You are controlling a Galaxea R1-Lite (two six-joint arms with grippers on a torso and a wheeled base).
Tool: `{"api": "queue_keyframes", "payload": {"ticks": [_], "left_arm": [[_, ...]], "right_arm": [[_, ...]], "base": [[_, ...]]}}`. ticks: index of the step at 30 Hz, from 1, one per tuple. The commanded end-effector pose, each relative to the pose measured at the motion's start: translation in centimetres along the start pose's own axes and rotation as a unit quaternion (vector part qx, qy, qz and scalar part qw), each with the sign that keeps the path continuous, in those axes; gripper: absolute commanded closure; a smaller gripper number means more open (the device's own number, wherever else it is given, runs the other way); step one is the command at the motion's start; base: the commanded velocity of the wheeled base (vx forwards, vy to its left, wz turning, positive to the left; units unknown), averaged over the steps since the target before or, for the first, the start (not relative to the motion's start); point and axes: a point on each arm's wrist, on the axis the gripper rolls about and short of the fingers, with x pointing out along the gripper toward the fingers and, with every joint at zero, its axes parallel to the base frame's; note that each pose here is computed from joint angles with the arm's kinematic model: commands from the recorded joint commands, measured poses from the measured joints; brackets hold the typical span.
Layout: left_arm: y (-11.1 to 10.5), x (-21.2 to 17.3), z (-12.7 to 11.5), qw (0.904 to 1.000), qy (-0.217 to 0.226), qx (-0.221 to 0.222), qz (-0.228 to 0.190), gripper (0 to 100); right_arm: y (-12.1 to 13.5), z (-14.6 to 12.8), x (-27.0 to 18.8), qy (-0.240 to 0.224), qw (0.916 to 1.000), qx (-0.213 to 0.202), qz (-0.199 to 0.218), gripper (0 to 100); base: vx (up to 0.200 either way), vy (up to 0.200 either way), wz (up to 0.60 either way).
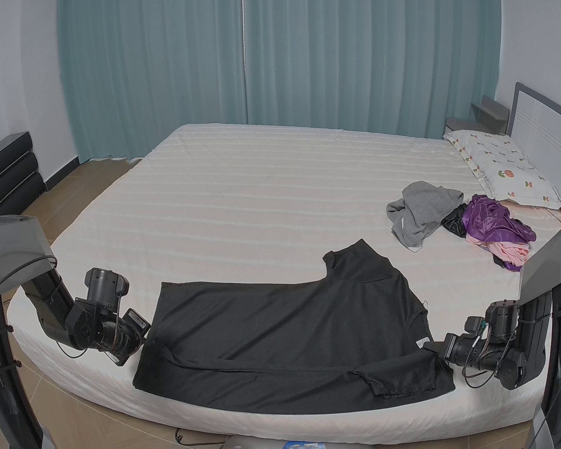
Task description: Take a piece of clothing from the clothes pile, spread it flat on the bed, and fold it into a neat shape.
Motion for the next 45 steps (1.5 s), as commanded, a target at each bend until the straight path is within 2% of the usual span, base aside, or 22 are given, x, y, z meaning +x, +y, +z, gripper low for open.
{"api": "queue_keyframes", "payload": {"ticks": [1,8,12,13,16,20,25,30,31,40,43,45], "left_arm": [[-0.3,0.0,1.2,0.9998,-0.001,-0.015,0.01,100],[-0.4,-0.7,1.2,0.9998,0.002,-0.021,0.003,100],[-0.5,-1.2,0.6,0.9996,0.025,-0.011,-0.013,100],[-0.6,-1.3,0.5,0.9993,0.031,-0.011,-0.02,0],[-0.7,-1.3,0.2,0.9987,0.043,0.002,-0.026,0],[-0.9,-1.2,-1.2,0.9957,0.062,0.062,-0.028,0],[-2.1,-1.0,-2.2,0.9938,0.061,0.084,-0.038,0],[-2.7,0.3,-3.1,0.9946,0.044,0.092,-0.017,0],[-2.8,0.5,-3.2,0.9948,0.041,0.093,-0.013,100],[-2.3,1.0,-3.6,0.995,0.013,0.098,0.018,100],[-2.1,1.0,-3.2,0.9957,0.008,0.09,0.022,100],[-1.7,1.0,-2.1,0.9973,0.0,0.069,0.026,100]], "right_arm": [[0.1,0.0,0.1,-0.004,1.0,-0.003,0.002,100],[0.1,0.0,0.2,-0.004,1.0,-0.003,0.003,100],[0.1,0.0,0.2,-0.002,1.0,-0.004,0.005,100],[0.2,0.0,0.2,-0.002,1.0,-0.004,0.005,100],[0.2,-0.1,0.2,-0.001,1.0,-0.003,0.005,100],[0.2,-0.1,0.2,0.0,1.0,-0.004,0.005,100],[0.2,-0.1,0.3,0.0,1.0,-0.004,0.006,100],[0.2,-0.1,0.2,0.0,1.0,-0.005,0.006,100],[0.2,-0.1,0.2,0.0,1.0,-0.005,0.006,100],[0.2,-0.1,0.3,0.0,1.0,-0.004,0.006,100],[0.2,-0.1,0.2,-0.001,1.0,-0.005,0.005,100],[0.2,-0.1,0.3,-0.001,1.0,-0.005,0.005,100]], "base": [[0.0,0.0,0.0],[0.0,0.0,0.0],[0.0,0.0,0.0],[0.0,0.0,0.0],[0.0,0.0,0.0],[0.0,0.0,0.0],[0.0,0.0,0.0],[0.0,0.0,0.0],[0.0,0.0,0.0],[0.0,0.0,0.0],[0.0,0.0,0.0],[0.0,0.0,0.0]]}}
